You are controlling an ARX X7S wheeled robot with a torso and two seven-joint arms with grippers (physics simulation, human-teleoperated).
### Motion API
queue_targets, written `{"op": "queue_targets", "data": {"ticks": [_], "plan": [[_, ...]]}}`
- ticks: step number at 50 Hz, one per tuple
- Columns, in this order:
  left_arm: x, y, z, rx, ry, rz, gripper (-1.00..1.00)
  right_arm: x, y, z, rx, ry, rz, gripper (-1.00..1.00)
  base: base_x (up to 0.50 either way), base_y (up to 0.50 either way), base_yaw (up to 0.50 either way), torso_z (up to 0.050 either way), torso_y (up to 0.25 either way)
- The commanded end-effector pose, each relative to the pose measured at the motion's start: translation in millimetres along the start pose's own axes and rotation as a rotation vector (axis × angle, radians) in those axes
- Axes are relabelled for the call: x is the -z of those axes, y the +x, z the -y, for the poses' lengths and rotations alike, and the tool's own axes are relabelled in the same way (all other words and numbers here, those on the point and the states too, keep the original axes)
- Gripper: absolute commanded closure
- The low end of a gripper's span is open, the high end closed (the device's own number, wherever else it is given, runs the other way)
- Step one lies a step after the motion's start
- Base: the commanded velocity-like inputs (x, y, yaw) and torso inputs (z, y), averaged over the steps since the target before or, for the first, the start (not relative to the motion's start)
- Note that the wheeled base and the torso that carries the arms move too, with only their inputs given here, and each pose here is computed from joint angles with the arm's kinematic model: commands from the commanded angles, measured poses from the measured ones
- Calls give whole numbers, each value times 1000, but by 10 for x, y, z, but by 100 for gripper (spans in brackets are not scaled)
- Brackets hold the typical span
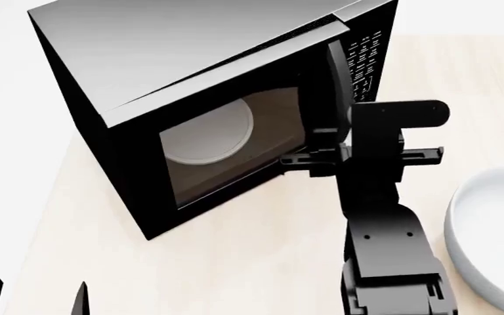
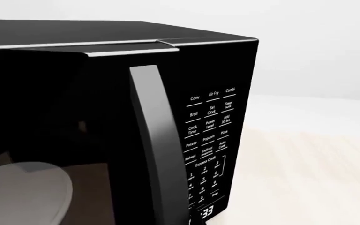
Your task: Open the microwave.
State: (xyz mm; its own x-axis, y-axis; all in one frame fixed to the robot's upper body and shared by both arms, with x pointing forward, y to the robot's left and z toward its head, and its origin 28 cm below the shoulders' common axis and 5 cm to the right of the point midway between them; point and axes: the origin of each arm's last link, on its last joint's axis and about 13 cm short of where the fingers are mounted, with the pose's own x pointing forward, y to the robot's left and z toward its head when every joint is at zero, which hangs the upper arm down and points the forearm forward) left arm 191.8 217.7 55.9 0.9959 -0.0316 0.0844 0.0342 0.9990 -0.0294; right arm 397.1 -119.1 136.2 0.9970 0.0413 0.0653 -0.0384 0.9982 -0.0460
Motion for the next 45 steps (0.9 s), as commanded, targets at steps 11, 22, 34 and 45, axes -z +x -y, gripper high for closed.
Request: {"op": "queue_targets", "data": {"ticks": [11,22,34,45], "plan": [[-4,-7,6,0,3,3,-100,-88,-274,-74,-67,3,39,100,0,0,0,0,0],[2,-6,6,0,5,2,-100,-88,-481,-72,-89,19,56,100,0,0,0,0,0],[4,-7,8,1,5,1,-100,-121,-717,-102,-120,30,84,100,0,0,0,0,3],[-5,-6,6,0,6,4,-100,-141,-869,-130,-152,41,101,100,0,0,0,0,3]]}}
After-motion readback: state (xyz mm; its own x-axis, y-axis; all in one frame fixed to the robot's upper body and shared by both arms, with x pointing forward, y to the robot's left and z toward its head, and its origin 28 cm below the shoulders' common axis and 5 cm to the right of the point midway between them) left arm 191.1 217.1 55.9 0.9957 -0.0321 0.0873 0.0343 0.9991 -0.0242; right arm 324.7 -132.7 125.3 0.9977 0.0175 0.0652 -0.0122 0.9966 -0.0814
